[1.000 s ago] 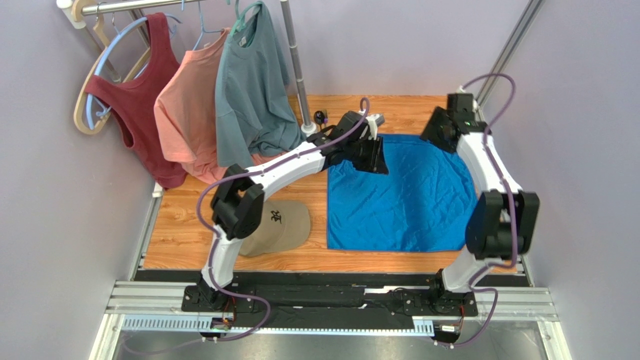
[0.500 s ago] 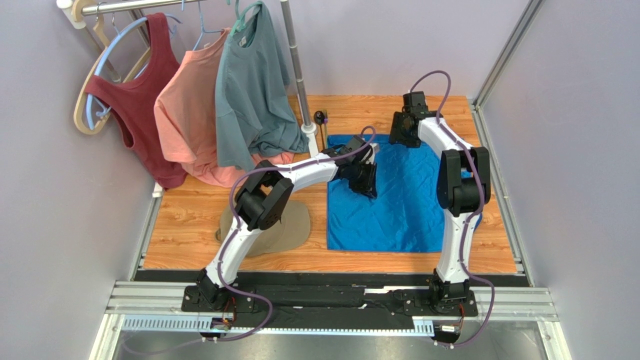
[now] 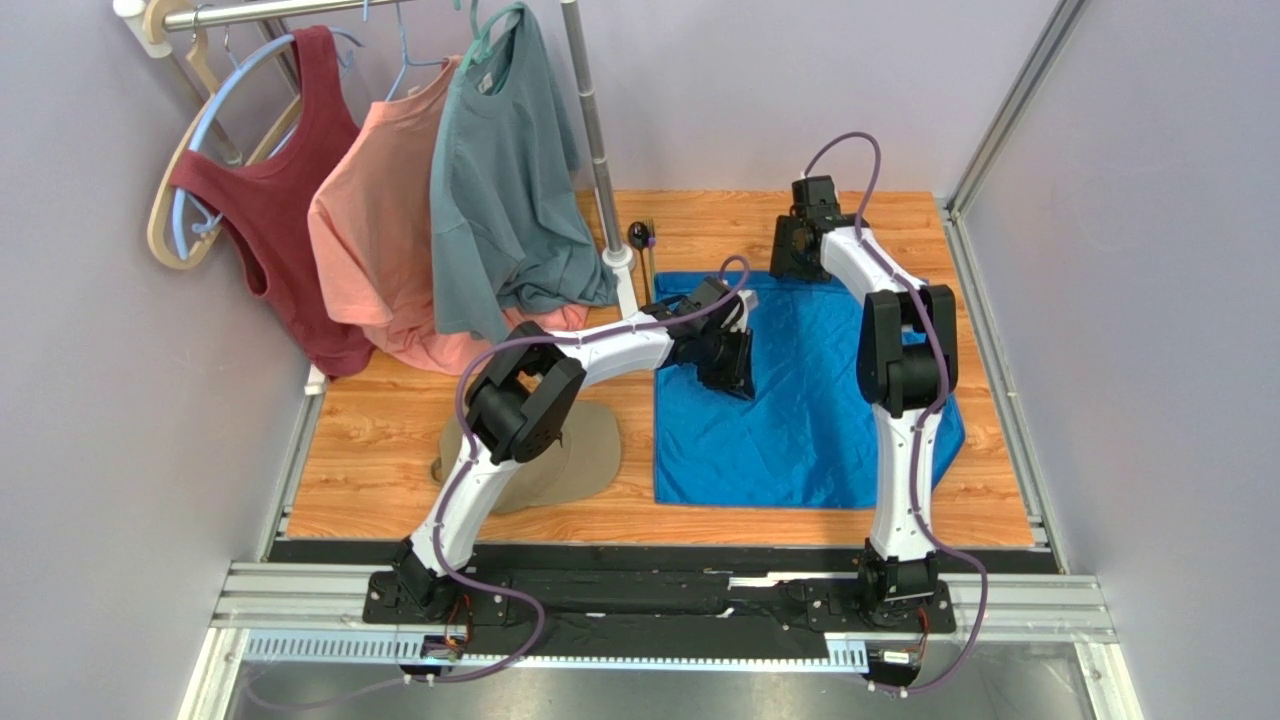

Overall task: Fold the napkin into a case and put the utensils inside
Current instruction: Smooth out the napkin at the center of the board.

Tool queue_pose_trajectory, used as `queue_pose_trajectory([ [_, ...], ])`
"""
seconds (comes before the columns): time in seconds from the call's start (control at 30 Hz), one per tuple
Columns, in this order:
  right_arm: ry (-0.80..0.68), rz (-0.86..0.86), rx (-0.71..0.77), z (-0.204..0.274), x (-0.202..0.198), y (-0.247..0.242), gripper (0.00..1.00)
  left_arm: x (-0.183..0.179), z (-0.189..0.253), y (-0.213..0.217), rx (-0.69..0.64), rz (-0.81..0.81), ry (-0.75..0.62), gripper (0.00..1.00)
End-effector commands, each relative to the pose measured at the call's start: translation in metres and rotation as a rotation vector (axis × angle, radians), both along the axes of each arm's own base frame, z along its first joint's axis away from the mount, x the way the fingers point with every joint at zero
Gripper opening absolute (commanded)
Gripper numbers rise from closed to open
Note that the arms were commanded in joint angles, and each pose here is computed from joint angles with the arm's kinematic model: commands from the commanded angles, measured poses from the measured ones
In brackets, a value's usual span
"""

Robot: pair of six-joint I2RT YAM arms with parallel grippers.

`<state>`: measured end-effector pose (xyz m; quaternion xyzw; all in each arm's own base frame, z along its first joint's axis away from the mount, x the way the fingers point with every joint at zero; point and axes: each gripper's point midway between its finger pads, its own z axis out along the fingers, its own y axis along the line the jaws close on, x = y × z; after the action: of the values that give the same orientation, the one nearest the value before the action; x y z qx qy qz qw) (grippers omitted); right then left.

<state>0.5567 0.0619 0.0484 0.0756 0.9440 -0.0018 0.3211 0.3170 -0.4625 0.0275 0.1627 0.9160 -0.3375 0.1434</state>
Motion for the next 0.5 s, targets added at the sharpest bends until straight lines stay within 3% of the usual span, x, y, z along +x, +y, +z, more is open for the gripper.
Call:
queue_pose_trajectory([
  [0.0,-0.009,0.002,-0.042,0.008,0.005,-0.001,0.57,-0.011,-0.001,0.007,0.032,0.000,0.012,0.26],
  [0.3,0.076,-0.019,-0.015,-0.007,-0.023,0.000,0.58,-0.010,0.005,0.003,0.017,-0.007,0.008,0.26],
  [0.47,0.088,-0.051,-0.019,-0.009,-0.010,-0.002,0.57,-0.013,0.004,0.003,0.015,-0.011,0.023,0.26],
])
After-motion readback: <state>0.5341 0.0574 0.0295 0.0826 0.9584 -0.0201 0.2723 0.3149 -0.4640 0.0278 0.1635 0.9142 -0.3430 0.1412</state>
